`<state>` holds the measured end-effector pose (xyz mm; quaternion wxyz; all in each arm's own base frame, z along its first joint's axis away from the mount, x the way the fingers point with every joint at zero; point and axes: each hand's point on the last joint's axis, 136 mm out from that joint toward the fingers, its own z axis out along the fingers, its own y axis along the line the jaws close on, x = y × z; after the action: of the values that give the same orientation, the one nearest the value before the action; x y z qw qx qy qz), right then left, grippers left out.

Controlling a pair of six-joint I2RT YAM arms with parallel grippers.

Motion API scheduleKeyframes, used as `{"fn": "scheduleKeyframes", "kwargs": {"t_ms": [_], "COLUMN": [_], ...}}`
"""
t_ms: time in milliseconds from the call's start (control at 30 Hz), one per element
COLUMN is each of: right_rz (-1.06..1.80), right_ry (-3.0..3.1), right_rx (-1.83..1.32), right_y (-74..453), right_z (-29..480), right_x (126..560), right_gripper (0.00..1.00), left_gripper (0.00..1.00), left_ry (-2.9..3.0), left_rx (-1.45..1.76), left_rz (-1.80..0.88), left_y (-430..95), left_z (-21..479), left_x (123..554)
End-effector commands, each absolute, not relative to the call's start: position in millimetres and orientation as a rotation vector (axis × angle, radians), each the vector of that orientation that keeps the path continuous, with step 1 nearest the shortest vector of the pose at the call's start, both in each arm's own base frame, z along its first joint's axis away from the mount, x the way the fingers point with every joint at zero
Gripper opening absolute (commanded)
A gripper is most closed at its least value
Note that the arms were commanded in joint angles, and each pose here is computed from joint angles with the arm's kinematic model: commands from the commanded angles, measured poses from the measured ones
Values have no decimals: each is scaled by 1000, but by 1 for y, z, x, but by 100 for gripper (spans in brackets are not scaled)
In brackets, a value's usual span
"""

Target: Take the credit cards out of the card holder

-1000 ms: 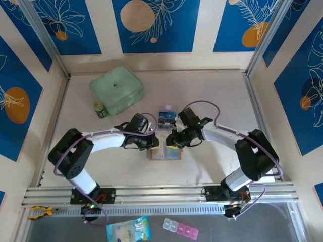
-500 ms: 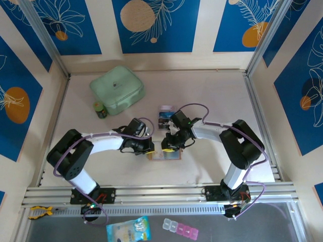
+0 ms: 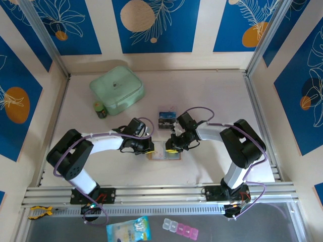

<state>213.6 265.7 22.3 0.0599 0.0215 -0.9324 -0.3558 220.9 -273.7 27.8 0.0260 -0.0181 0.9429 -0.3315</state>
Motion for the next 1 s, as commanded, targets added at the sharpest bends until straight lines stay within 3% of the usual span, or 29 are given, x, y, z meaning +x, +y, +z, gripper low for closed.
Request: {"fn": "scheduleKeyframes", "kwargs": {"t_ms": [0, 367, 967], "right_rz": [-1055, -1110, -1074], "right_ry": [-2816, -2844, -2828], "right_rx": [61, 109, 97], "right_y": [260, 283, 299], "right_z": [20, 50, 43], "right_x": [208, 218, 219], "right_gripper": [22, 28, 29], "left_gripper": [3, 3, 1], "left_ry": [2942, 2907, 2942], "left_rx": [-89, -52, -36], "left_rz": [-974, -962, -935], "left_y": [-264, -264, -258], "left_z": [21, 38, 23], "left_x": [220, 225, 220]}}
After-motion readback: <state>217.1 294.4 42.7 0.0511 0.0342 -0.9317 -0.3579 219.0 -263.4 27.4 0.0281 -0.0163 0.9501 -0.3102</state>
